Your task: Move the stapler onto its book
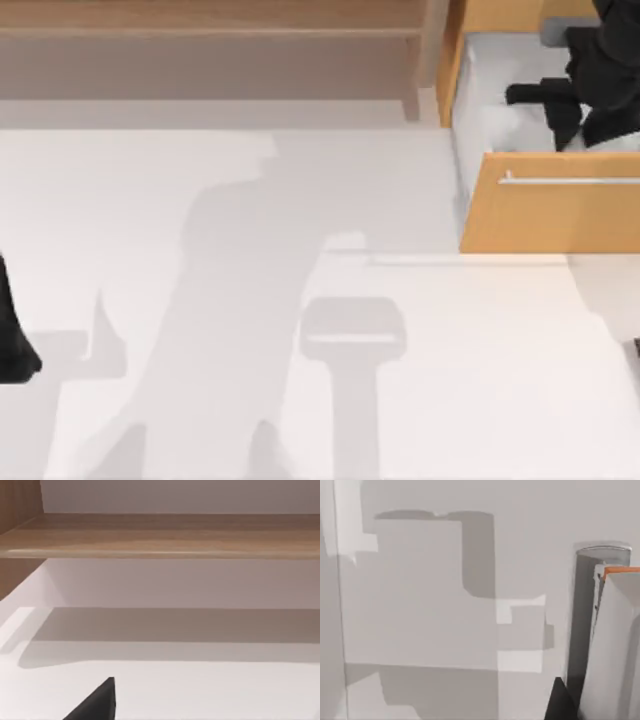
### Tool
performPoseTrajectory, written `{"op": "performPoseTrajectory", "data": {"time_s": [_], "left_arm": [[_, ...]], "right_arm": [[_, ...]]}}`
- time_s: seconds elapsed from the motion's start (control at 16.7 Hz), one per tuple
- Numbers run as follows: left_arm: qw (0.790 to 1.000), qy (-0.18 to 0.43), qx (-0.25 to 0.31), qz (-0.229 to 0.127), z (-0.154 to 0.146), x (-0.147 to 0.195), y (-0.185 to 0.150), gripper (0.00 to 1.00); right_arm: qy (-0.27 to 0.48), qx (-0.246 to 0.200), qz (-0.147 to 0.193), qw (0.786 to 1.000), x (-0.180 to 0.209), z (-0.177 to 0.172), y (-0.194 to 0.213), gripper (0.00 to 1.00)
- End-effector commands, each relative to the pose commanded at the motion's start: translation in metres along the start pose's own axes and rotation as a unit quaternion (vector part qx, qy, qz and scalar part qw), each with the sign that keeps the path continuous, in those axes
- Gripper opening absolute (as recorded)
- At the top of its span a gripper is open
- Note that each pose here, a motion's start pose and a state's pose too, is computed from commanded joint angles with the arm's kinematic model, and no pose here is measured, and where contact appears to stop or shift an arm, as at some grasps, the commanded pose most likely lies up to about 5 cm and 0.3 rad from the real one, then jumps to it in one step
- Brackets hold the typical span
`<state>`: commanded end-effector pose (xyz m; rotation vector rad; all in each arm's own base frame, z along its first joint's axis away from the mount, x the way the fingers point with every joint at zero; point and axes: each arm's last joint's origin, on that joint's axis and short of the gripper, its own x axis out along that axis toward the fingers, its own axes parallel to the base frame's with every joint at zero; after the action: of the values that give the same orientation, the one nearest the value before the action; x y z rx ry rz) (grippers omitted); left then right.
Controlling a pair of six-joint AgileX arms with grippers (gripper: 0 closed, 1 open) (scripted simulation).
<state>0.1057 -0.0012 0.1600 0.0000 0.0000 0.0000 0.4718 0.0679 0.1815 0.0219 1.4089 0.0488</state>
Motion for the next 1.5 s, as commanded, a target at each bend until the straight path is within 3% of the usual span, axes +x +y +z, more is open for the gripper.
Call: {"op": "performPoseTrajectory", "data": {"time_s": [0.36,0.66,0.96,1.5], "left_arm": [[1.000,0.000,0.000,0.000,0.000,0.000,0.000,1.00],[1.000,0.000,0.000,0.000,0.000,0.000,0.000,1.00],[1.000,0.000,0.000,0.000,0.000,0.000,0.000,1.00],[1.000,0.000,0.000,0.000,0.000,0.000,0.000,1.00]], "right_arm": [[-0.125,0.050,0.058,0.989,-0.119,-0.032,-0.013,0.00],[-0.174,0.080,0.080,0.978,-0.171,-0.087,-0.039,0.00],[-0.154,0.082,0.057,0.983,-0.158,-0.141,-0.068,0.00],[-0.017,0.035,-0.008,0.999,-0.073,-0.218,-0.114,0.00]]}}
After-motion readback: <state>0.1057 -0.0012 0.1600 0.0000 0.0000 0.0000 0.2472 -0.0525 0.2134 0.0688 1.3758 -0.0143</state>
